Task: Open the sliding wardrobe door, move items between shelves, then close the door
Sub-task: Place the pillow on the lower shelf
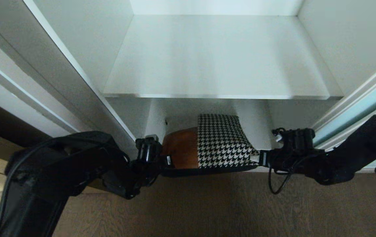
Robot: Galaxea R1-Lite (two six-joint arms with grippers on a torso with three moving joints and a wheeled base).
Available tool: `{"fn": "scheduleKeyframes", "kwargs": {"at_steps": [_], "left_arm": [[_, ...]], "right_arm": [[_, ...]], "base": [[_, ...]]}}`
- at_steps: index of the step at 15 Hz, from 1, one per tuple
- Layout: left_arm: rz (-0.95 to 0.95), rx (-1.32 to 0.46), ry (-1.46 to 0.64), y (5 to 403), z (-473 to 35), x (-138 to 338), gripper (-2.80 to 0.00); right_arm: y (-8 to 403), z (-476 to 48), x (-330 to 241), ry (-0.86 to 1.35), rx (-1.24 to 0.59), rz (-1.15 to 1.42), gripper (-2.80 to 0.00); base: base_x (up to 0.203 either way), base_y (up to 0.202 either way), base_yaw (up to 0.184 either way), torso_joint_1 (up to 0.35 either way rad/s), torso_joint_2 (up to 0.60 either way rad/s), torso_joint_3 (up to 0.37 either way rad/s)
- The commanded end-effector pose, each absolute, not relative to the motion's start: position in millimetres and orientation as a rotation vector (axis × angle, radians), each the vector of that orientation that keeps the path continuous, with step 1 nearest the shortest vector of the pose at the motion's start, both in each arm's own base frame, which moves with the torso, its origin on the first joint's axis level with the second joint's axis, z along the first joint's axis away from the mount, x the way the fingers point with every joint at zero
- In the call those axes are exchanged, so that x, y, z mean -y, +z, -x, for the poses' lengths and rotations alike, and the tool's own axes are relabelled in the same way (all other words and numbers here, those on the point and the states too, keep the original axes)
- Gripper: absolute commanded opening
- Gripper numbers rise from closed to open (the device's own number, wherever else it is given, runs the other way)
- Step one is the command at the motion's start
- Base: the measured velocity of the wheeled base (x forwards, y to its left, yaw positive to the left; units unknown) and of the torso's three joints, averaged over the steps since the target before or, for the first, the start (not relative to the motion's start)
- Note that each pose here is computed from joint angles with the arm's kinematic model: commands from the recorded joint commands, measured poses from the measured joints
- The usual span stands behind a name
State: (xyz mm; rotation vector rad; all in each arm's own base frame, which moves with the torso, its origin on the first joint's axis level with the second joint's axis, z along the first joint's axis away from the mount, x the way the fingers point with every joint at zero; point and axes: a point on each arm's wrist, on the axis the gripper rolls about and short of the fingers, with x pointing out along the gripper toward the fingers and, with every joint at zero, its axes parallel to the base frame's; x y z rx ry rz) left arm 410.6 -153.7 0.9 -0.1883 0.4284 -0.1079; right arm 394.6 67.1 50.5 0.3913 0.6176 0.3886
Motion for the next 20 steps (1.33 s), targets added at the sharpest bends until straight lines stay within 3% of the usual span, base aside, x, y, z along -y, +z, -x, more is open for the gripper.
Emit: {"fn": "scheduleKeyframes", "kwargs": {"at_steps": [1, 5, 20], "left_arm": [[0.166, -0.494, -0.089, -34, -416, 153, -2.8], [0.162, -0.525, -0.064, -35, -431, 153, -2.8], [0.107, -0.308, 0.049, -21, -509, 152, -2.8]], "right_arm": [[7, -399, -66, 0.352, -0.711, -0.39, -2.8], [-1, -411, -68, 0.316, -0.713, -0.377, -2.8], [-5, -504, -85, 0.095, -0.521, -0.156, -2.8]], "base": [[0.0, 0.0, 0.0, 0.0, 0.0, 0.0], [0.0, 0.0, 0.0, 0.0, 0.0, 0.0], [0.0, 0.0, 0.0, 0.0, 0.0, 0.0]]}}
